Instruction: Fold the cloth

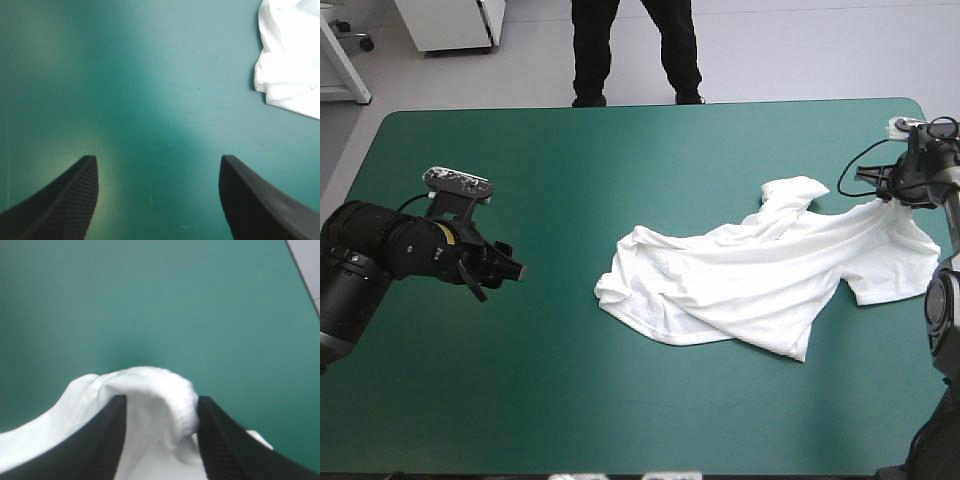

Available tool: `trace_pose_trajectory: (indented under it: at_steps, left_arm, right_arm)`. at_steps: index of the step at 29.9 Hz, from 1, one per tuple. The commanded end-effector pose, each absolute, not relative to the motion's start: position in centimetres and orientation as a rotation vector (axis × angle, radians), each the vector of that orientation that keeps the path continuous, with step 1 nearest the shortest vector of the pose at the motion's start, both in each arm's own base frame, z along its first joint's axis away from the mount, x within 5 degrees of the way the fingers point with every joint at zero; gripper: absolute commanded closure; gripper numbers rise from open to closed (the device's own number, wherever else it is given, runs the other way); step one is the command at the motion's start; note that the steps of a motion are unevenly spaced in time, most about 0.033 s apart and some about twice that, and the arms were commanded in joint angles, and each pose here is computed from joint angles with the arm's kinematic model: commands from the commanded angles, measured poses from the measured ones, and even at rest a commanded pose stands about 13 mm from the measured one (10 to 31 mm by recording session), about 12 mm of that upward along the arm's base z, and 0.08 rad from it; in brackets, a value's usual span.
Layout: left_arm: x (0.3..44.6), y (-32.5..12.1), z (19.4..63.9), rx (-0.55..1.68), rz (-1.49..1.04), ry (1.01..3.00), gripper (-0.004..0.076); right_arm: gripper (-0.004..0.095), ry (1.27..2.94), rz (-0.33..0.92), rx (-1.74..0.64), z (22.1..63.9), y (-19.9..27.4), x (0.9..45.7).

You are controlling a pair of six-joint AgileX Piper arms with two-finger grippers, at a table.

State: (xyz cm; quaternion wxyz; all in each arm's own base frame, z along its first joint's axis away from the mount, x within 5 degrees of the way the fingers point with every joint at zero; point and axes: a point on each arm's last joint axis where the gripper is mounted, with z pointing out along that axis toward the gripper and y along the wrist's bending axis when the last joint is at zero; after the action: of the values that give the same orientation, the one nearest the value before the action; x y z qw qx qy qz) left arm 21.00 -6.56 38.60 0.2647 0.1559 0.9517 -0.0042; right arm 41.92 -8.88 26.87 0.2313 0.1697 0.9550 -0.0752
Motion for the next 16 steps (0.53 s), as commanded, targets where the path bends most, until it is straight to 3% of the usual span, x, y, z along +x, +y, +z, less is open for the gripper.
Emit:
trace_pose_trajectory:
  at_steps: [1, 8, 16]
  left_arm:
    - [20.6, -6.5, 39.9, 0.402, -0.033, 2.504, 0.0232]
    - [20.5, -6.4, 39.8, 0.434, -0.022, 2.508, 0.0232]
    - [20.5, -6.5, 39.8, 0.434, -0.026, 2.508, 0.0232]
  right_arm:
    - [0.0261, 2.572, -0.185, 0.457, 30.9, -8.8, 40.5]
    - [0.0396, 2.508, -0.103, 0.446, 37.1, -7.5, 36.2]
    - [0.0399, 2.442, 0.079, 0.32, 43.2, -3.2, 29.4]
